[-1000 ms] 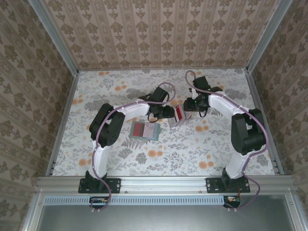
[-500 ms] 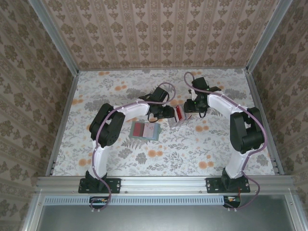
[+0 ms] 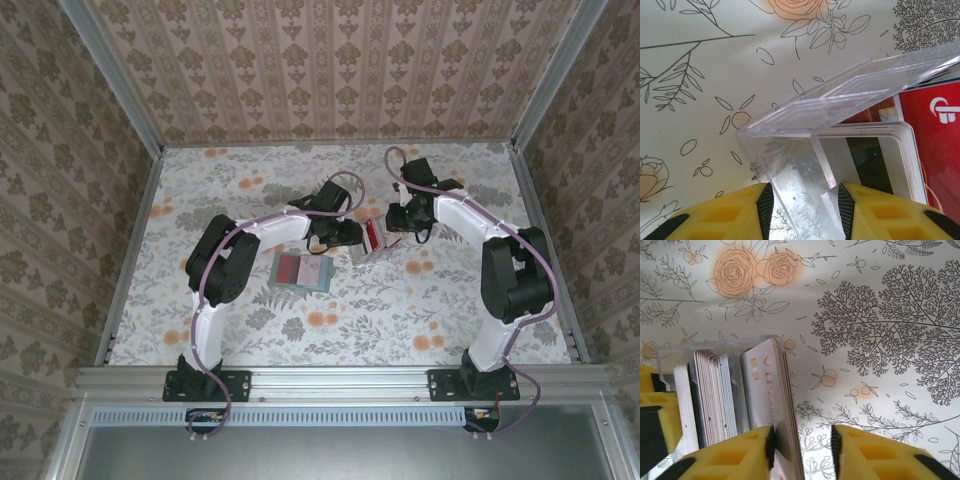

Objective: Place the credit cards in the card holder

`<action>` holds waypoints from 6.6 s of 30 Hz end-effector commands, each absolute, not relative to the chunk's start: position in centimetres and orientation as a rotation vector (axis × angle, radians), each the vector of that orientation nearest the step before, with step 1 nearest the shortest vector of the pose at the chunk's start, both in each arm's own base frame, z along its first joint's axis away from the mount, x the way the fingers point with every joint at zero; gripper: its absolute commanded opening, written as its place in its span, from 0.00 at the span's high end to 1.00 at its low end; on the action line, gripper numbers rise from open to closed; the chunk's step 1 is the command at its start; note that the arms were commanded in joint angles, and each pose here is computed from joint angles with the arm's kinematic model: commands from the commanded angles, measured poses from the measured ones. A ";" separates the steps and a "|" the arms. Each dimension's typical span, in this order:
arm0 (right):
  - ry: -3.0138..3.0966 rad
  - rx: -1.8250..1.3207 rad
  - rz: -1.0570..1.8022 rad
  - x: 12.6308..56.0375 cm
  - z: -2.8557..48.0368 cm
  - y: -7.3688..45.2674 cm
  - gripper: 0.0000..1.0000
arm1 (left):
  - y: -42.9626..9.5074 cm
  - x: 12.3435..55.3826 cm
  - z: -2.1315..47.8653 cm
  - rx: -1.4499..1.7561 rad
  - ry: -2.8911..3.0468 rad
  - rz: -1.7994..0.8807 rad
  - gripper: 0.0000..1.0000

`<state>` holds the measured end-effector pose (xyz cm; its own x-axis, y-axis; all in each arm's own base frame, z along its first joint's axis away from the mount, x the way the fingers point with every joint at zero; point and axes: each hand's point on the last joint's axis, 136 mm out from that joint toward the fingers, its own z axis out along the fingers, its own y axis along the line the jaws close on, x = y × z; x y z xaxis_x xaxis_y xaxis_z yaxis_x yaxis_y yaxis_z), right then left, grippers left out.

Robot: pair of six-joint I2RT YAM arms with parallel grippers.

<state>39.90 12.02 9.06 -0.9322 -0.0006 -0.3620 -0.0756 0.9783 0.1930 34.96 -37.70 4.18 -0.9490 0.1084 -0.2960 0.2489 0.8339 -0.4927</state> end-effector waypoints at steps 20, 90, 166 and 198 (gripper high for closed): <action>2.756 -0.083 0.299 39.0 9.9 11.6 0.85 | -35.9 33.4 1.0 0.240 2.876 -0.697 0.58; 2.726 -0.127 -0.032 39.2 10.1 8.8 1.00 | -36.6 33.3 0.3 0.242 2.890 -0.718 0.58; 2.606 0.066 0.496 39.9 12.9 10.8 0.65 | -36.9 33.3 0.0 0.251 2.902 -0.723 0.58; 2.747 -0.082 0.408 41.4 8.8 15.9 0.65 | -36.9 33.1 -0.4 0.249 2.910 -0.728 0.58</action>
<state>41.51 16.17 9.76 -0.9202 0.0055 -0.3913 -0.1233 0.9449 0.3032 34.94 -38.52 3.95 -0.9535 0.1138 -0.2792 0.2501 0.8156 -0.5218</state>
